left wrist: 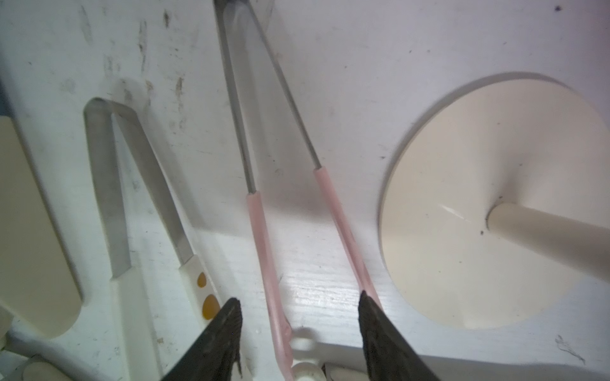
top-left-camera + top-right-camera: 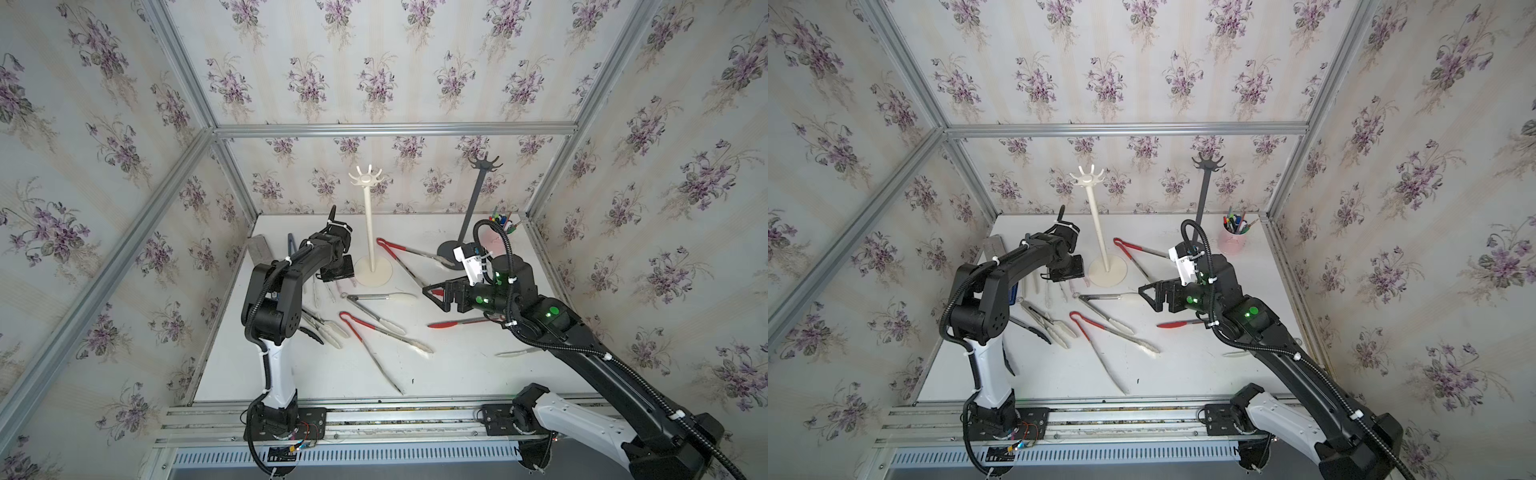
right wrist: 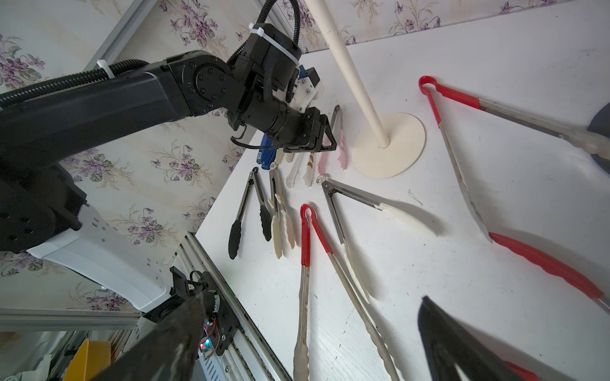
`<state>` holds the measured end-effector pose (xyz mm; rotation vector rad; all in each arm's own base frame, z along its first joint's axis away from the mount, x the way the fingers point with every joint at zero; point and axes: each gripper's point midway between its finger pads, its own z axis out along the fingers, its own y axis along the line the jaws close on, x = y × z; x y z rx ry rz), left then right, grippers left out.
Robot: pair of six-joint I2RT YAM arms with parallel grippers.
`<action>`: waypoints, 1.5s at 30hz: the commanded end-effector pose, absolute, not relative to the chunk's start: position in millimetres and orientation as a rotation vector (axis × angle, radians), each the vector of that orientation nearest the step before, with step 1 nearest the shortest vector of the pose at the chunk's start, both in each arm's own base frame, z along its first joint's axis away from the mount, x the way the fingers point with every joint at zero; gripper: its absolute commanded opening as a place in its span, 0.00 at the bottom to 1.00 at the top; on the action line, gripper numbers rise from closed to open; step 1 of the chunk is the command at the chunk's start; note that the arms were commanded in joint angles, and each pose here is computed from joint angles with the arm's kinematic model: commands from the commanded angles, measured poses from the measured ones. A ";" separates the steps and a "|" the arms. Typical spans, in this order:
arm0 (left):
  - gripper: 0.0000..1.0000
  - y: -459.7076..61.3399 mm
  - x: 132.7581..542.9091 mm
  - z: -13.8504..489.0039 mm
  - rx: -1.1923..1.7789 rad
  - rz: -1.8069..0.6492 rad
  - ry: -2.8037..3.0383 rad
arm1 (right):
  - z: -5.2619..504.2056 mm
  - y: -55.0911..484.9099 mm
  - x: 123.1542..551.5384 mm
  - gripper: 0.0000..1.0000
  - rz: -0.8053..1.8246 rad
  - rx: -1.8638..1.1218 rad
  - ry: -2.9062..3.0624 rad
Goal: Hang food tongs on kitchen utensil racks
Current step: Pick up the food tongs from the center of the board.
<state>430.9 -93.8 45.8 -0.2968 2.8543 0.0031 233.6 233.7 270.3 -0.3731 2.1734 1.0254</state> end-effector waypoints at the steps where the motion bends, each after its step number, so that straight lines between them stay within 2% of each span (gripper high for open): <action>1: 0.56 -84.5 428.9 42.1 -0.322 0.065 2.863 | 274.3 235.0 234.6 1.00 1.048 -0.350 2.160; 3: 0.56 -83.6 430.9 39.9 -0.314 0.072 2.865 | 273.2 235.1 234.7 1.00 1.050 -0.345 2.162; 10: 0.37 -86.3 441.3 31.3 -0.281 0.054 2.881 | 272.2 234.4 236.2 1.00 1.046 -0.332 2.160; 17: 0.26 -83.7 440.2 21.5 -0.273 0.073 2.901 | 272.4 233.1 235.9 1.00 1.042 -0.328 2.154; 26: 0.01 -84.1 437.0 28.3 -0.181 0.068 2.902 | 263.7 235.5 241.6 1.00 1.021 -0.340 2.161; 32: 0.00 -82.2 432.6 51.1 -0.114 0.066 2.851 | 271.0 237.8 246.2 1.00 1.011 -0.433 2.087; 36: 0.00 -83.1 428.9 76.1 -0.085 0.051 2.791 | 274.4 224.3 263.3 1.00 1.009 -0.395 2.068; 45: 0.00 -78.0 407.3 152.5 -0.091 0.027 2.597 | 287.5 214.5 289.2 1.00 0.987 -0.422 2.028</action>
